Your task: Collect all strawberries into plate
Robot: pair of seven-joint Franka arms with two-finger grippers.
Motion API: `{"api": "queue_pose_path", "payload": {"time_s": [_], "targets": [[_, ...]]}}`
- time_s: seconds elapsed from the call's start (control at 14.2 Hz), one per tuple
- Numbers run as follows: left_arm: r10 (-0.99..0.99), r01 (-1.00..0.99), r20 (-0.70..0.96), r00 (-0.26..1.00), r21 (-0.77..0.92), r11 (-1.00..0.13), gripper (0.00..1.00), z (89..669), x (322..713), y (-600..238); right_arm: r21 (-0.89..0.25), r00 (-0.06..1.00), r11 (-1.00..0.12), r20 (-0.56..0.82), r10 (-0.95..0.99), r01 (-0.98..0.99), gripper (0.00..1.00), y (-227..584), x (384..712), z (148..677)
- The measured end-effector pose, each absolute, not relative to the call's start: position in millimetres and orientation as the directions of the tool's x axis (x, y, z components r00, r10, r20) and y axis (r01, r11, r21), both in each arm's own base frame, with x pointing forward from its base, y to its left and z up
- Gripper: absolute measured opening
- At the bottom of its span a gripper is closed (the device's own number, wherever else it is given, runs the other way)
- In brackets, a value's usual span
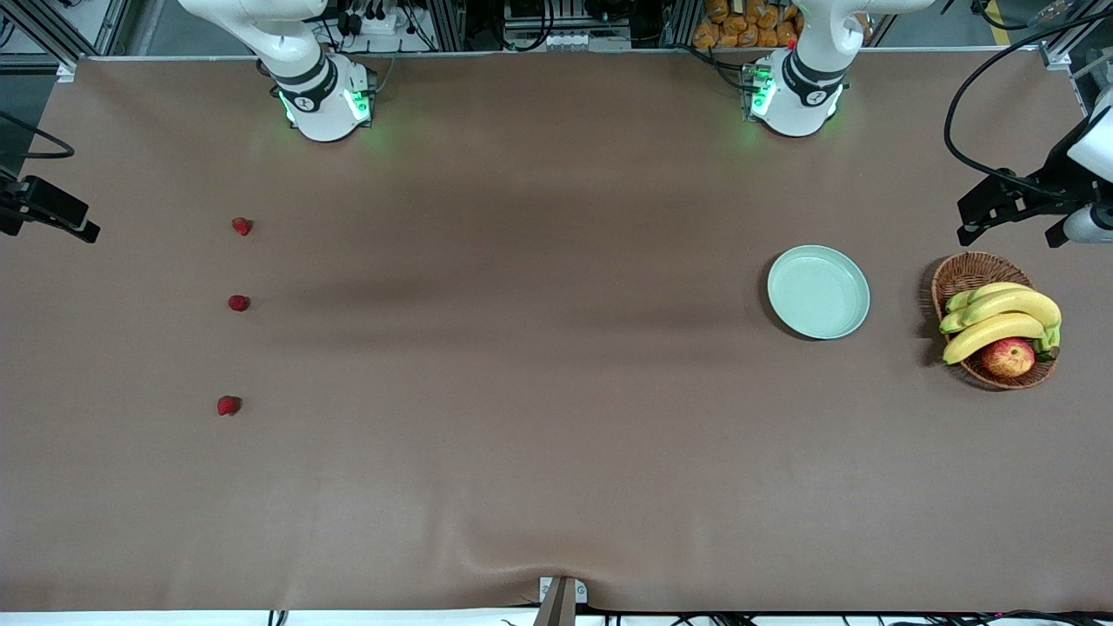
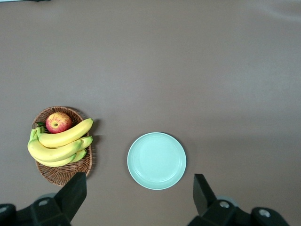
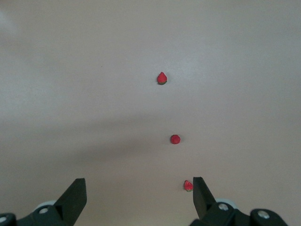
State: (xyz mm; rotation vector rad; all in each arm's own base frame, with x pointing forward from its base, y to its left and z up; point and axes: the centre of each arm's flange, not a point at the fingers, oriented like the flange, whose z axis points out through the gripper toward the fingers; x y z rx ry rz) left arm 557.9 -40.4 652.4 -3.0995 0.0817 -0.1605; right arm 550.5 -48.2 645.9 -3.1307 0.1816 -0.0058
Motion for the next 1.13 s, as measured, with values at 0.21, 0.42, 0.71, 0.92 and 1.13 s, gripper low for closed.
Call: {"api": "queue_pose_path", "payload": {"time_s": [0.21,0.42,0.71,0.92,1.13], "targets": [[-0.054,-0.051,0.1,0.993,-0.04,-0.998,1.0,652.0,557.7,-40.5,-0.006,0.993,-0.993,0.003,-0.115,-0.115,1.0,-48.1,550.5,645.9],[-0.054,-0.051,0.098,0.994,-0.04,-0.998,1.0,651.8,557.6,-40.4,-0.006,0.993,-0.993,0.003,-0.115,-0.115,1.0,-48.0,550.5,645.9],[-0.056,-0.052,0.092,0.994,-0.04,-0.998,1.0,650.2,557.8,-40.6,-0.006,0.993,-0.993,0.003,-0.115,-0.115,1.0,-48.0,550.5,645.9],[-0.06,-0.057,0.088,0.994,-0.04,-0.998,1.0,648.6,558.6,-40.5,-0.006,0.993,-0.993,0.003,-0.115,-0.115,1.0,-47.9,550.5,645.9],[-0.059,-0.056,0.087,0.994,-0.04,-0.998,1.0,647.9,559.0,-39.2,-0.006,0.993,-0.993,0.003,-0.115,-0.115,1.0,-47.8,550.5,645.9]]}}
